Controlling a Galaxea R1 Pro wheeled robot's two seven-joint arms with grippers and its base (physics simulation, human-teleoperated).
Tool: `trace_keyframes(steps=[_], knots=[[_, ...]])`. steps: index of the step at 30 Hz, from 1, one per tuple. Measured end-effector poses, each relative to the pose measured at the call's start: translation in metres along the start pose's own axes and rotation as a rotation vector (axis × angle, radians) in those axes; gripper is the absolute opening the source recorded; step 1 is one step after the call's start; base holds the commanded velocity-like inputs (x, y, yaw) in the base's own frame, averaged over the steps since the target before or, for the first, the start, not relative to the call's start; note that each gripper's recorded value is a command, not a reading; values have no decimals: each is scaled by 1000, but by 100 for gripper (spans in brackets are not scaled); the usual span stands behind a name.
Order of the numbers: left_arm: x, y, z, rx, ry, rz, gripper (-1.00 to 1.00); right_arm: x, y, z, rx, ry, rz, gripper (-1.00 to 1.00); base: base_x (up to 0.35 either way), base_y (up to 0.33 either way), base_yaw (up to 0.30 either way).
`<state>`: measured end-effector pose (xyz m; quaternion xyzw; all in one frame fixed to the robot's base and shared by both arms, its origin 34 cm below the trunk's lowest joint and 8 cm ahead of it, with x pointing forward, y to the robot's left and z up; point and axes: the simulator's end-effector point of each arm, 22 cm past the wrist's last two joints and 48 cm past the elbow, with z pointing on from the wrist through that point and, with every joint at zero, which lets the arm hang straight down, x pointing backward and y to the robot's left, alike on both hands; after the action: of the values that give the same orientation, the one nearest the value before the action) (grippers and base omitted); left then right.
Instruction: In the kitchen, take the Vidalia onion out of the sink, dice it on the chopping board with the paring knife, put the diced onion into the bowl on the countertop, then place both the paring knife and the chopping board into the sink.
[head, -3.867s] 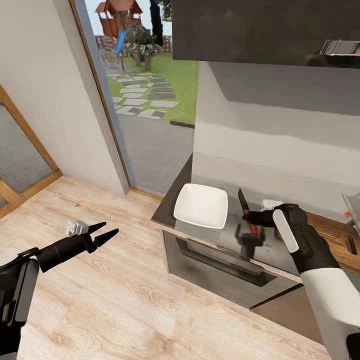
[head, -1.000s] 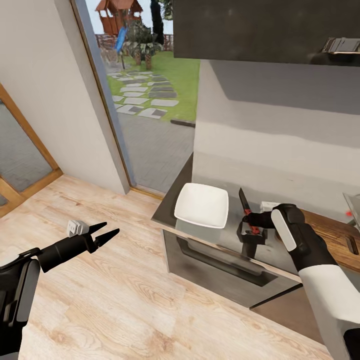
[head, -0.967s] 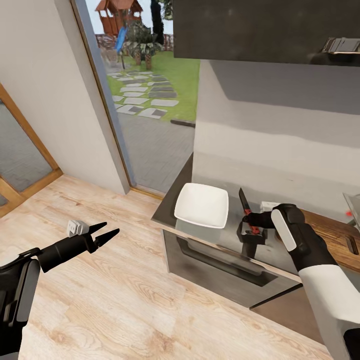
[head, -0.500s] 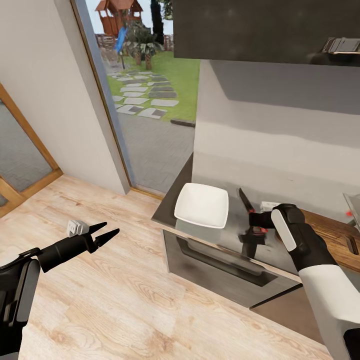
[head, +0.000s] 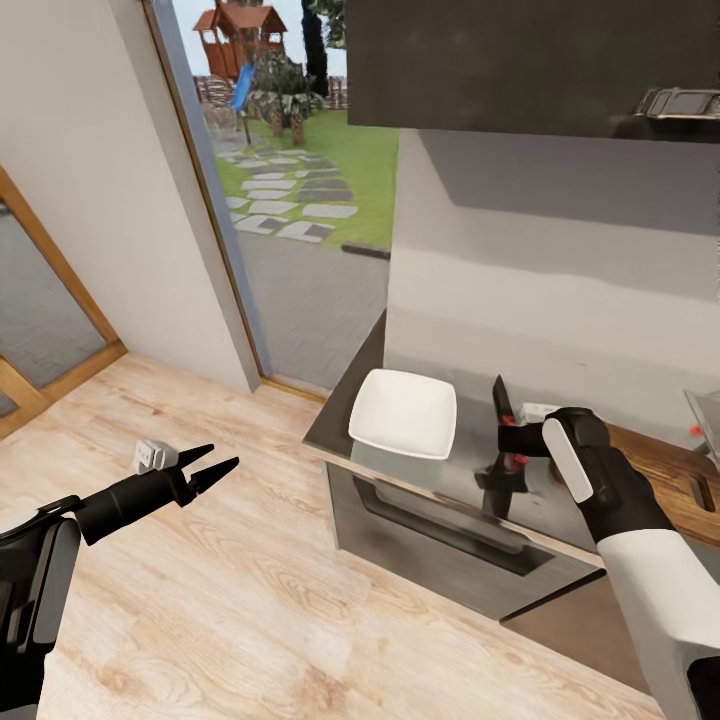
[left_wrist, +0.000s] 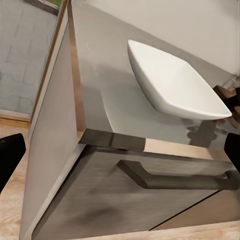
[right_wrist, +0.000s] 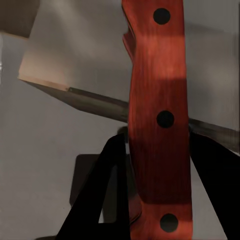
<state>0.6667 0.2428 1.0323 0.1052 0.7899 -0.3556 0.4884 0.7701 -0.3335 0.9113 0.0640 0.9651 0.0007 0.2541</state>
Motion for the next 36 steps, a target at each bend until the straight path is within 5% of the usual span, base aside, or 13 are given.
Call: trace_keyframes(steps=[36], knots=[[-25, -18, -8, 16, -46, 32, 100, -24, -2, -32, 3, -61, -6, -100, 0, 0, 0]])
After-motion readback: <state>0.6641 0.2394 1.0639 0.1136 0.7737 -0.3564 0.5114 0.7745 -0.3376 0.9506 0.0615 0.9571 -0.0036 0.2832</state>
